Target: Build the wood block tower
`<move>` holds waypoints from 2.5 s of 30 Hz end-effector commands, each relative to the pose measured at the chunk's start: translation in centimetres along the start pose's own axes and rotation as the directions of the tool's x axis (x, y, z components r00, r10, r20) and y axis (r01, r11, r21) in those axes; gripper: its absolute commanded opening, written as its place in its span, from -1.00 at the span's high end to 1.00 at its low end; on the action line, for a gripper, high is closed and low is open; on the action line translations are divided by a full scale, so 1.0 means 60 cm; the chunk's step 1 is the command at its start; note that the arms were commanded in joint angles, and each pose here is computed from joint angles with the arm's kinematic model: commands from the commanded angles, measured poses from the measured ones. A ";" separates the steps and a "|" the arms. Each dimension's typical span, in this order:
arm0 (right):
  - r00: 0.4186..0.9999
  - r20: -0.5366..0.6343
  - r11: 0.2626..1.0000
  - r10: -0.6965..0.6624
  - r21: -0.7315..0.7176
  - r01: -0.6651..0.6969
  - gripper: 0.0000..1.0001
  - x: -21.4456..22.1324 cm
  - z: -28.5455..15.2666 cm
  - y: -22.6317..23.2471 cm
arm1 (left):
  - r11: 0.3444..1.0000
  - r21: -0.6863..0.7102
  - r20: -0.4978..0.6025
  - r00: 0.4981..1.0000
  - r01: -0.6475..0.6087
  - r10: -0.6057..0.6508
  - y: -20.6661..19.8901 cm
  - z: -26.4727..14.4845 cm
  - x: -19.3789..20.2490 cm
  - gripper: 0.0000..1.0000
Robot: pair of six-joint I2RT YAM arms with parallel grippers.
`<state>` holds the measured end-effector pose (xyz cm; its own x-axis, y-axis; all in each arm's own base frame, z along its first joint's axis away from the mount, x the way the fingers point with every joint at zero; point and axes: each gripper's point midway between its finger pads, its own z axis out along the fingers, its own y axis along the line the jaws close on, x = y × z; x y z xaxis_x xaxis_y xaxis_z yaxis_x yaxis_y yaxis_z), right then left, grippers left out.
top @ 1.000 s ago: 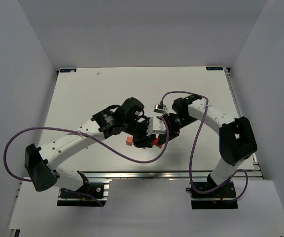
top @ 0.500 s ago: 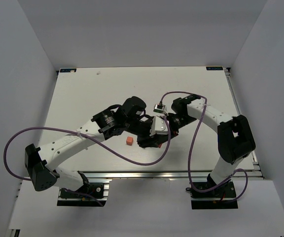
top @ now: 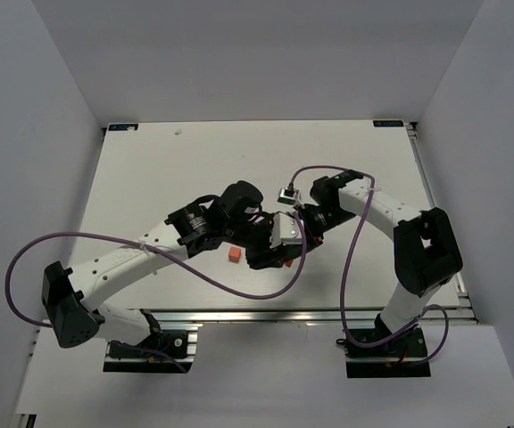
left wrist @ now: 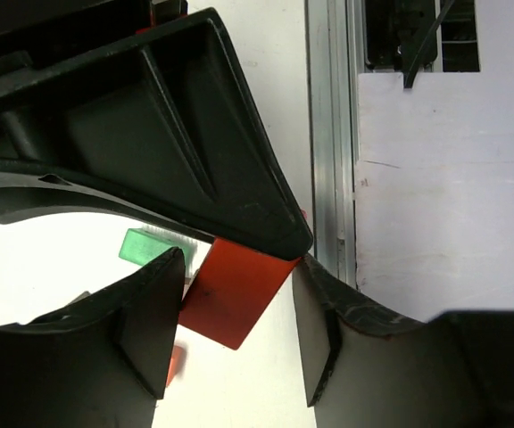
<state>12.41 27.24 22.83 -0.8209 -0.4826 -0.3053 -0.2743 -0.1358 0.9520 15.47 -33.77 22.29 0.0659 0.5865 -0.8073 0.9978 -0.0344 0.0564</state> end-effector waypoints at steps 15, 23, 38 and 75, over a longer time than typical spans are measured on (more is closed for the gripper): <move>0.990 0.124 0.984 -0.072 -0.151 0.091 0.32 -0.051 -0.006 0.064 | 0.992 -0.107 0.099 0.992 -0.069 0.080 0.014 -0.043 -0.049 0.77; 0.977 0.185 0.989 -0.110 -0.074 0.125 0.13 -0.062 -0.044 0.041 | 0.981 -0.189 0.101 0.994 -0.031 0.051 0.032 -0.057 -0.051 1.00; 0.840 0.537 0.996 -0.085 0.023 0.086 -0.79 -0.196 -0.283 0.034 | 0.898 -0.410 0.133 0.985 0.158 -0.112 0.091 -0.085 -0.051 1.00; 0.409 0.167 -0.092 -0.897 0.835 -0.542 -0.79 -0.184 -0.645 0.036 | 0.874 -0.398 -0.082 0.938 0.278 -0.336 0.353 -0.093 0.190 1.00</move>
<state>40.68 -1.34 28.43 -0.2207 0.0362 -0.9747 0.0613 0.9979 0.0232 36.67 -23.29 15.13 -0.3818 0.6280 -0.6782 0.8181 0.5710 0.0681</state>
